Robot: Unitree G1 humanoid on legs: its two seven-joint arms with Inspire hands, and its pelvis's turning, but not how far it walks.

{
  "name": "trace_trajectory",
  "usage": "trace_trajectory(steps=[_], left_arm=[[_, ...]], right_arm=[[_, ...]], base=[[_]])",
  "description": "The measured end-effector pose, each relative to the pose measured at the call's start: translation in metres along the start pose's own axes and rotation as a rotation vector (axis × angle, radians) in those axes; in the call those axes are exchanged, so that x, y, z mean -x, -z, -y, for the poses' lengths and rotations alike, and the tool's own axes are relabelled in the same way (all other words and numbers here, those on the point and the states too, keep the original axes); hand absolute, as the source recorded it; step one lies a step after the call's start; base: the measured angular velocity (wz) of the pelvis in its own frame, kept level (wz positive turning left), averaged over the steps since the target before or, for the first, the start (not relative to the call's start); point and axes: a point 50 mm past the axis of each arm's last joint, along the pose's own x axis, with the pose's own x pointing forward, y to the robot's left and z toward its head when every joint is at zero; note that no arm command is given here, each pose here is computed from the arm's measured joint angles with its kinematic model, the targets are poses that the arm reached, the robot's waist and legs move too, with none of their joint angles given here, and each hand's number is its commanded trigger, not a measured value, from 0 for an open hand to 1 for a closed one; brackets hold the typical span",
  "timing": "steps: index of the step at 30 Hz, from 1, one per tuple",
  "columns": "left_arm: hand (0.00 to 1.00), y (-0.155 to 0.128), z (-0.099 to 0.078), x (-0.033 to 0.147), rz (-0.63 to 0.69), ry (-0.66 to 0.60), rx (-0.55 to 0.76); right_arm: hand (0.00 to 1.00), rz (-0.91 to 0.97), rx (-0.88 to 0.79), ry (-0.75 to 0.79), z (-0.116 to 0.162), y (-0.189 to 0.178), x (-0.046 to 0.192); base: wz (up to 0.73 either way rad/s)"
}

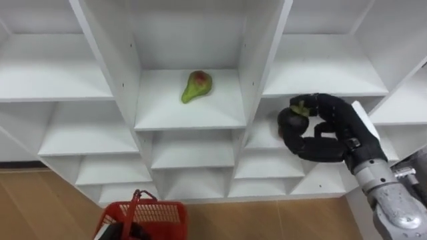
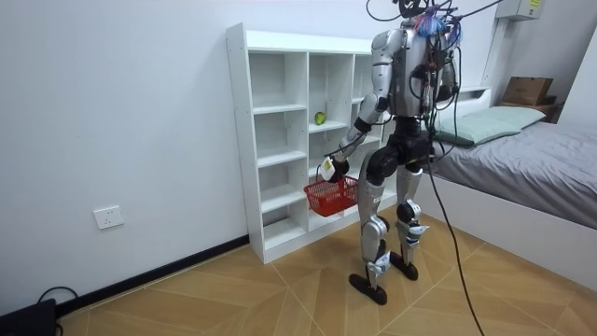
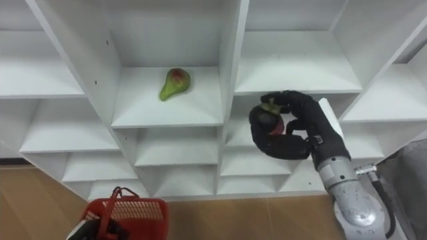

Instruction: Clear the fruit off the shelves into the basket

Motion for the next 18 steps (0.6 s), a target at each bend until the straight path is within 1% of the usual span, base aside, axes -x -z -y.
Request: trace_trajectory(steps=[1,4,6,9,13,15,18], left_arm=[[1.0,-0.002,0.0,-0.001,0.006,0.002,-0.004],[1.0,-0.019,0.003,-0.006,0.058,0.014,-0.021],[1.0,-0.037,0.005,-0.011,0.109,0.018,-0.01],[1.0,-0.057,0.01,-0.012,0.19,0.042,0.002],[1.0,-0.069,0.019,-0.014,0.226,0.081,-0.027],[1.0,-0.076,0.024,-0.015,0.242,0.115,-0.053],[1.0,-0.079,0.026,-0.015,0.256,0.145,-0.058]], right_arm=[[1.0,-0.004,0.008,-0.019,-0.003,0.001,0.0],[1.0,-0.029,0.008,-0.117,-0.022,0.006,-0.001],[1.0,-0.042,0.001,-0.182,-0.033,0.008,-0.002],[1.0,-0.06,-0.009,-0.218,-0.045,0.011,-0.002],[1.0,-0.063,0.014,-0.265,-0.056,0.011,-0.005],[1.0,-0.098,0.02,-0.293,-0.062,0.019,-0.009],[1.0,-0.124,0.047,-0.311,-0.065,0.024,-0.011]], base=[[-0.07],[-0.05],[0.0],[0.0],[0.0],[0.0],[0.0]])
